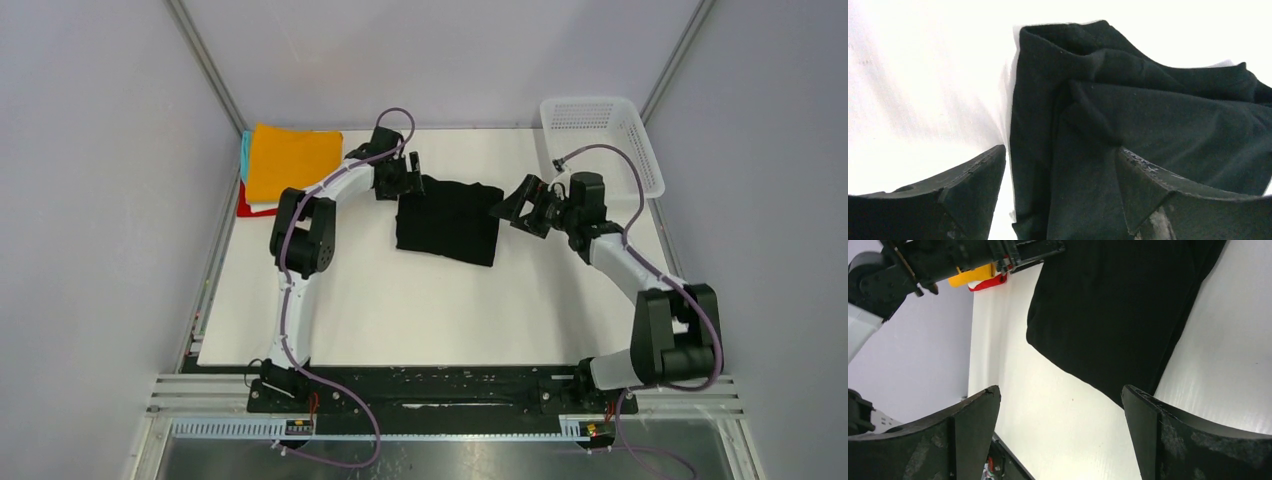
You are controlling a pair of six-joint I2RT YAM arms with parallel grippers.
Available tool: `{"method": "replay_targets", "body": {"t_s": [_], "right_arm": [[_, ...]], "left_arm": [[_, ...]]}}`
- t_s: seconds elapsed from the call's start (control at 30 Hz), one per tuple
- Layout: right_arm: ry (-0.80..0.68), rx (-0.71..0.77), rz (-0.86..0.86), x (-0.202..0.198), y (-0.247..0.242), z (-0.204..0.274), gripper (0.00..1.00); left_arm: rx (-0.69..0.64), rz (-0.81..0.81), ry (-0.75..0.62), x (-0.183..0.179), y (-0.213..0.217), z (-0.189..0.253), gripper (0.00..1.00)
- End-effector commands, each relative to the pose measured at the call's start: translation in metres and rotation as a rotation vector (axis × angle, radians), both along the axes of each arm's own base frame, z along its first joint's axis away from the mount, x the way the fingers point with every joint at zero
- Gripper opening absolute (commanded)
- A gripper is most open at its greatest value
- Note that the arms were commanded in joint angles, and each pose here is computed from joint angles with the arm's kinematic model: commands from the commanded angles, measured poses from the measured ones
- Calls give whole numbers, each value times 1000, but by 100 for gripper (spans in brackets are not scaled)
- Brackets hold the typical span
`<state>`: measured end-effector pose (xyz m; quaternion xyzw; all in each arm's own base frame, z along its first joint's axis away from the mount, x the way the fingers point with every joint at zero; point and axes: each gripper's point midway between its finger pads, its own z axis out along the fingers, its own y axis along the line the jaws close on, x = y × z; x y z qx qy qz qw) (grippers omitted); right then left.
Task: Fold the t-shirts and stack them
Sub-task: Put the neatly folded tshirt into the corner of the board with the left arm
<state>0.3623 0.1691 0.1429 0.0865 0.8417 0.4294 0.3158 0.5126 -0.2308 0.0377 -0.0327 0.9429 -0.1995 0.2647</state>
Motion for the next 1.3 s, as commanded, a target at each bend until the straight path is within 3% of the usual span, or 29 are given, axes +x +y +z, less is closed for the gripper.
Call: {"method": "replay_targets", "body": {"t_s": [0.0, 0.13, 0.2, 0.37, 0.43, 0.57, 1.03, 1.27], "right_arm": [[-113, -102, -4, -14, -13, 18, 99], [-146, -173, -29, -22, -24, 20, 99], [-165, -197, -38, -24, -28, 21, 99], [-182, -247, -50, -26, -35, 19, 99], [-191, -261, -58, -27, -38, 19, 100], [-198, -293, -89, -24, -45, 18, 99], [-216, -364, -207, -14, -66, 13, 99], [-211, -370, -207, -11, -66, 10, 99]], "left_arm": [[157, 24, 105, -19, 8, -29, 78], [223, -5, 121, -31, -2, -32, 68], [252, -3, 115, -31, -3, -32, 57], [347, -12, 107, -27, -3, -33, 23], [420, -2, 99, -24, 6, -34, 1], [579, 64, 22, -11, 35, -21, 0], [1044, 205, -276, 36, 123, 85, 0], [1135, 247, -391, 59, 157, 140, 0]]}}
